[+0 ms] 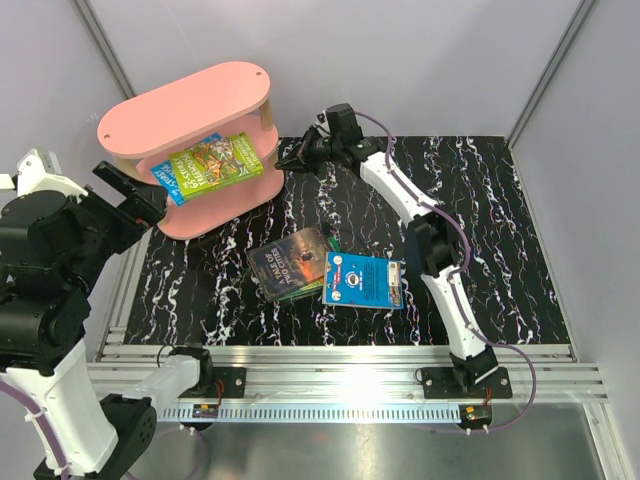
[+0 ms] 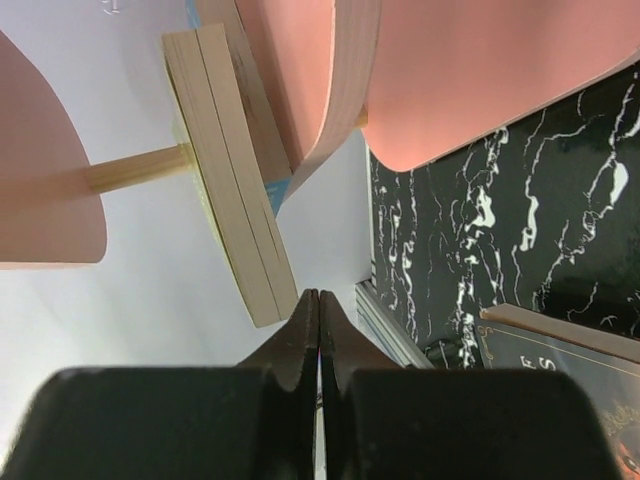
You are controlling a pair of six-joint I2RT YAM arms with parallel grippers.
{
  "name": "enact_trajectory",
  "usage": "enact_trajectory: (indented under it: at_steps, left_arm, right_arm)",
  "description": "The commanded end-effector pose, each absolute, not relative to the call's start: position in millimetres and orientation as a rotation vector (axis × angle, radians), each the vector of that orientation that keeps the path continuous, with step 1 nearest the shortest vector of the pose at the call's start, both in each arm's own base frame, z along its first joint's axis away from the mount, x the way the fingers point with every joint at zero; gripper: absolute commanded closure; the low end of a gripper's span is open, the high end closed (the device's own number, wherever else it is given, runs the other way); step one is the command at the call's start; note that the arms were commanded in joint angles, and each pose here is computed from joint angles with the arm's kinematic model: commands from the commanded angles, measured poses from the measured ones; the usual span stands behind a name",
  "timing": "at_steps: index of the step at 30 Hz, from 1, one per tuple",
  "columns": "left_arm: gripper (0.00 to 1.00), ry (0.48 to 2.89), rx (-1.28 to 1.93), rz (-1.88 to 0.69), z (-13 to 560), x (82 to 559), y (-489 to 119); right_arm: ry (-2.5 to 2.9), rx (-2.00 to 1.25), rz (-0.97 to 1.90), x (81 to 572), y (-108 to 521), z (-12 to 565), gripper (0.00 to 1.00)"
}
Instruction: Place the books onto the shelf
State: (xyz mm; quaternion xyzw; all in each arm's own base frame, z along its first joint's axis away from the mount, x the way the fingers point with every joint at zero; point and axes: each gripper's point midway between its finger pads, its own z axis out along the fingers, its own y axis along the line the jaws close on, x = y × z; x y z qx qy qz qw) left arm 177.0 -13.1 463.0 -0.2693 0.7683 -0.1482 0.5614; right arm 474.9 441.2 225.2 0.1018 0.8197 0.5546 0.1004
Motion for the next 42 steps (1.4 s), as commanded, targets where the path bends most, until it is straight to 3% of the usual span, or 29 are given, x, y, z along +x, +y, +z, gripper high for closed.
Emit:
enact_trajectory:
  at_steps: [1, 22, 27, 29, 34, 37, 42]
  left_arm:
    - [0.01, 1.859, -0.660, -0.302, 447.9, 171.1, -7.9]
    - [0.01, 1.886, -0.642, -0.272, 442.1, 184.9, -7.6]
    - [0.01, 1.897, -0.632, -0.261, 440.8, 185.9, -7.3]
    - [0.01, 1.898, -0.629, -0.259, 440.6, 186.2, -7.2]
    - [0.01, 1.908, -0.622, -0.264, 437.8, 188.8, -9.0]
    - [0.01, 1.907, -0.618, -0.271, 437.5, 189.9, -10.2]
    - [0.01, 1.897, -0.608, -0.268, 439.3, 186.9, -9.3]
  right_arm:
    - [2.313, 0.215, 1.764, 469.3, 455.1, 268.0, 1.00]
    - [2.229, 0.222, 1.986, 463.1, 498.9, 276.5, 1.00]
    - [2.086, 0.158, 2.055, 467.3, 498.9, 305.8, 1.00]
    - [1.963, 0.076, 2.104, 464.0, 498.0, 332.6, 0.97]
    - [1.765, -0.044, 2.138, 453.1, 485.9, 385.4, 0.65]
    - [1.727, -0.070, 2.124, 450.0, 474.7, 397.7, 0.58]
    - [1.783, -0.097, 2.050, 445.5, 447.3, 394.4, 0.59]
